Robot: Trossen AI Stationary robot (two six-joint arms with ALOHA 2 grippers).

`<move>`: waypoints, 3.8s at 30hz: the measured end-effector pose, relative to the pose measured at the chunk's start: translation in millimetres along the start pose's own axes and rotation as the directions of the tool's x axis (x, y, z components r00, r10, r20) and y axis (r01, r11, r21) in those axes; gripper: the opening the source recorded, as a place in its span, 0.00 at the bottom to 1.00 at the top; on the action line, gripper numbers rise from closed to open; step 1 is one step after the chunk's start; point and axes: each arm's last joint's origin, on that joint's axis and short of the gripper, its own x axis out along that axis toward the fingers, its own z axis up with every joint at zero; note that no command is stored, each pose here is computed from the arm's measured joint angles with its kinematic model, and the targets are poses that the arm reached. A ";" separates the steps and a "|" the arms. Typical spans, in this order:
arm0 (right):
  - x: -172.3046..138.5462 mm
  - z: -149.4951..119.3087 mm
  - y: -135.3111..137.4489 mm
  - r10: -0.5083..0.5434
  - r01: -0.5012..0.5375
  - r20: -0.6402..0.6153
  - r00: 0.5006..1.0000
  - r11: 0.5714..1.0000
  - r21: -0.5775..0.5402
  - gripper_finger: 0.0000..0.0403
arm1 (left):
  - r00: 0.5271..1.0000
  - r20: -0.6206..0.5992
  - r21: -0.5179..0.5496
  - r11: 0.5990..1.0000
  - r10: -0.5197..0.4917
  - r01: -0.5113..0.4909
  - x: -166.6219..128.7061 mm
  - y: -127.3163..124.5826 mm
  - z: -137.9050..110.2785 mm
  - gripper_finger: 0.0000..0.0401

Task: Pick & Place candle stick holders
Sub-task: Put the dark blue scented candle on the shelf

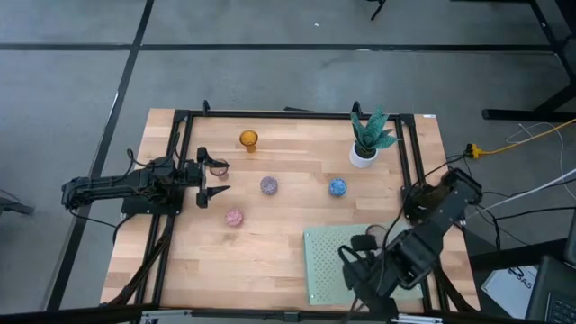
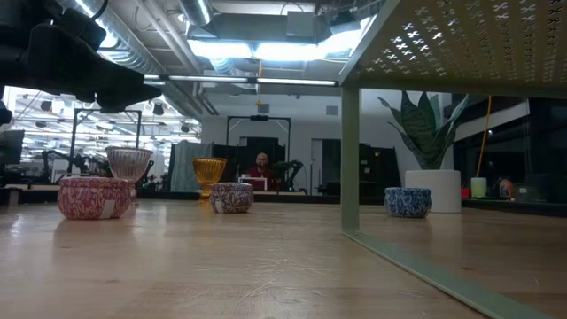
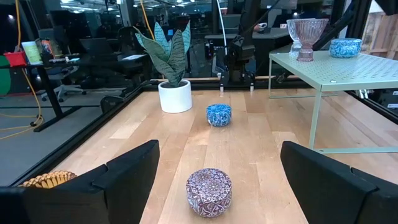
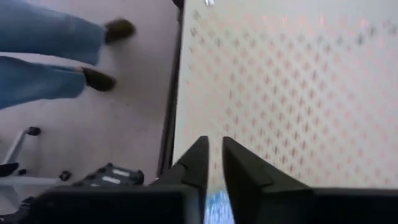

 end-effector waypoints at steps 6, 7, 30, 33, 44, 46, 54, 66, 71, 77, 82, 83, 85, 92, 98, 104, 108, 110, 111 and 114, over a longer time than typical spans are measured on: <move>-0.6 16.6 -13.0 0.034 -0.029 0.060 0.998 0.996 -0.079 0.38 | 1.000 0.000 0.000 1.000 0.000 0.000 0.0 0.0 0.0 0.83; -0.8 19.6 -16.5 0.034 -0.028 0.069 0.997 0.996 -0.090 0.42 | 1.000 0.000 0.000 1.000 0.000 0.000 0.0 0.0 0.0 0.83; 4.0 73.2 -218.6 -0.336 0.306 0.030 0.941 0.888 0.343 0.75 | 1.000 0.000 0.000 1.000 0.001 -0.001 0.0 0.0 0.0 0.83; 21.8 63.9 -242.7 -0.314 0.307 -0.057 0.948 0.849 0.431 0.75 | 1.000 0.000 0.000 1.000 0.001 -0.001 0.0 0.0 0.0 0.83; 72.0 20.1 -299.3 -0.294 0.371 -0.225 0.929 0.722 0.584 0.75 | 1.000 0.000 0.000 1.000 0.000 0.000 0.0 0.0 0.0 0.83; 75.3 11.4 -302.2 -0.289 0.371 -0.233 0.929 0.711 0.597 0.75 | 1.000 0.000 0.000 1.000 0.000 0.000 0.0 0.0 0.0 0.83; 86.9 -22.1 -309.7 -0.243 0.337 -0.234 0.941 0.700 0.630 0.75 | 1.000 0.000 0.000 1.000 0.000 0.000 0.0 0.0 0.0 0.83; 91.2 -53.0 -309.2 -0.247 0.304 -0.178 0.952 0.742 0.597 0.85 | 1.000 0.000 0.000 1.000 0.001 -0.001 0.0 0.0 0.0 0.83; 97.5 -52.7 -310.2 -0.238 0.284 -0.157 0.959 0.765 0.579 0.96 | 1.000 0.000 0.000 1.000 0.000 0.000 0.0 0.0 0.0 0.83; 104.7 -51.8 -315.6 -0.259 0.312 -0.175 0.950 0.797 0.517 0.99 | 1.000 0.000 0.000 1.000 0.001 -0.001 0.0 0.0 0.1 0.83; 116.2 -50.5 -318.6 -0.231 0.298 -0.193 0.954 0.816 0.495 0.98 | 1.000 0.000 0.000 1.000 0.000 0.000 0.0 0.0 0.1 0.83; 118.6 -50.7 -319.0 -0.227 0.300 -0.203 0.952 0.816 0.494 0.98 | 1.000 0.001 0.000 1.000 0.001 -0.001 0.0 0.0 0.1 0.83; 121.5 -50.8 -319.9 -0.225 0.303 -0.213 0.951 0.817 0.491 0.98 | 1.000 0.000 0.000 1.000 0.000 0.000 0.0 0.0 0.0 0.83; 122.7 -49.0 -320.7 -0.229 0.296 -0.197 0.953 0.839 0.456 0.96 | 1.000 0.000 0.000 1.000 0.001 -0.001 0.0 0.0 0.1 0.83; 130.5 -50.3 -322.6 -0.217 0.305 -0.235 0.947 0.838 0.453 0.78 | 1.000 0.000 0.000 1.000 0.000 0.000 0.0 0.0 0.0 0.83; 130.7 -49.4 -322.7 -0.215 0.299 -0.229 0.949 0.841 0.451 0.72 | 1.000 0.000 0.000 1.000 0.000 0.000 0.0 0.0 0.0 0.83; 128.1 -47.4 -322.3 -0.207 0.295 -0.234 0.950 0.842 0.452 0.72 | 1.000 0.000 0.000 1.000 0.000 0.000 0.0 0.0 0.1 0.83; 123.9 -43.3 -322.2 -0.209 0.293 -0.228 0.951 0.843 0.451 0.72 | 1.000 0.000 0.000 1.000 0.000 0.000 0.0 0.0 0.0 0.83; 120.9 -40.2 -322.2 -0.211 0.291 -0.221 0.952 0.844 0.450 0.72 | 1.000 0.000 0.000 1.000 0.001 -0.001 0.0 0.0 0.0 0.83; 108.9 -33.0 -323.6 -0.210 0.293 -0.224 0.952 0.840 0.458 0.72 | 1.000 0.000 0.000 1.000 0.000 0.000 0.0 0.0 0.0 0.83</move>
